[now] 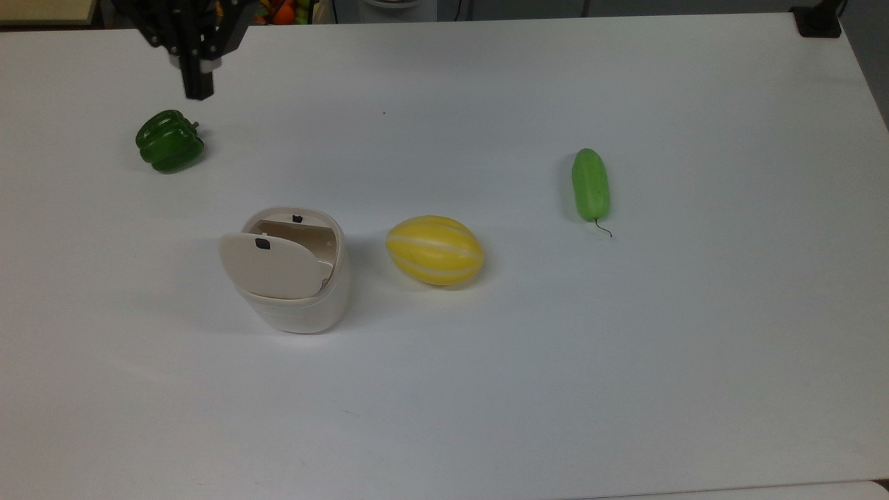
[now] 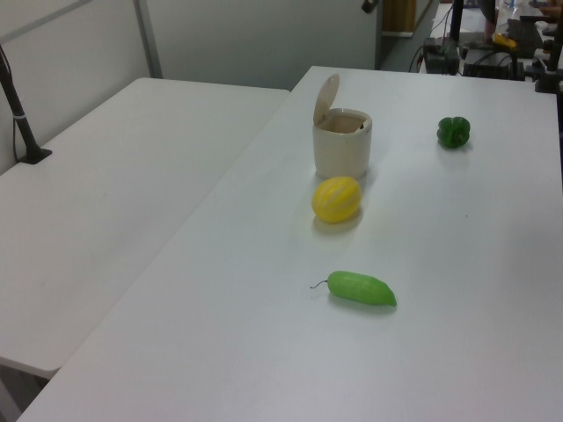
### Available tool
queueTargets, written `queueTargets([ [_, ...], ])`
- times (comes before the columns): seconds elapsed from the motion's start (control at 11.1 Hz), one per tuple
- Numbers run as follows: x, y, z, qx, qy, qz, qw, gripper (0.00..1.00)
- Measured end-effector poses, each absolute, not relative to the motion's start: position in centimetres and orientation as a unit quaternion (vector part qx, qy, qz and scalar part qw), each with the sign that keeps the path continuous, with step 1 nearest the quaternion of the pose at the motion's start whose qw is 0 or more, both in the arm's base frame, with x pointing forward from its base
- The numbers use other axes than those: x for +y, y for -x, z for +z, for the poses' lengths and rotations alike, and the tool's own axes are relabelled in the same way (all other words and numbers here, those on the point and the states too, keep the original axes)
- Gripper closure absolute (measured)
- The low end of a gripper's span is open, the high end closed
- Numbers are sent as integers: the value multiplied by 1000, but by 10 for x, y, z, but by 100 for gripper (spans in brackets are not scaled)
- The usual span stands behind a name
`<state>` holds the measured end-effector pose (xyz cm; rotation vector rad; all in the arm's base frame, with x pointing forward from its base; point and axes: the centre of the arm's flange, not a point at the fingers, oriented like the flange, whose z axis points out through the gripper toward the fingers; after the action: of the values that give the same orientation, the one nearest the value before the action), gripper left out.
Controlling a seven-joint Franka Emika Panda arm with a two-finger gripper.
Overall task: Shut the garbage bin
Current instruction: 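Move the gripper down toward the open lid of the cream bin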
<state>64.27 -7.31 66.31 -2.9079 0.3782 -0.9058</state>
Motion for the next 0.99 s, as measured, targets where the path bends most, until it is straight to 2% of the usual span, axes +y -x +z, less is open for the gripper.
queueTargets([
  [0.63,-75,-691,655,150,907,-392,39,92],
  [0.99,-49,-723,603,134,919,-369,38,92],
])
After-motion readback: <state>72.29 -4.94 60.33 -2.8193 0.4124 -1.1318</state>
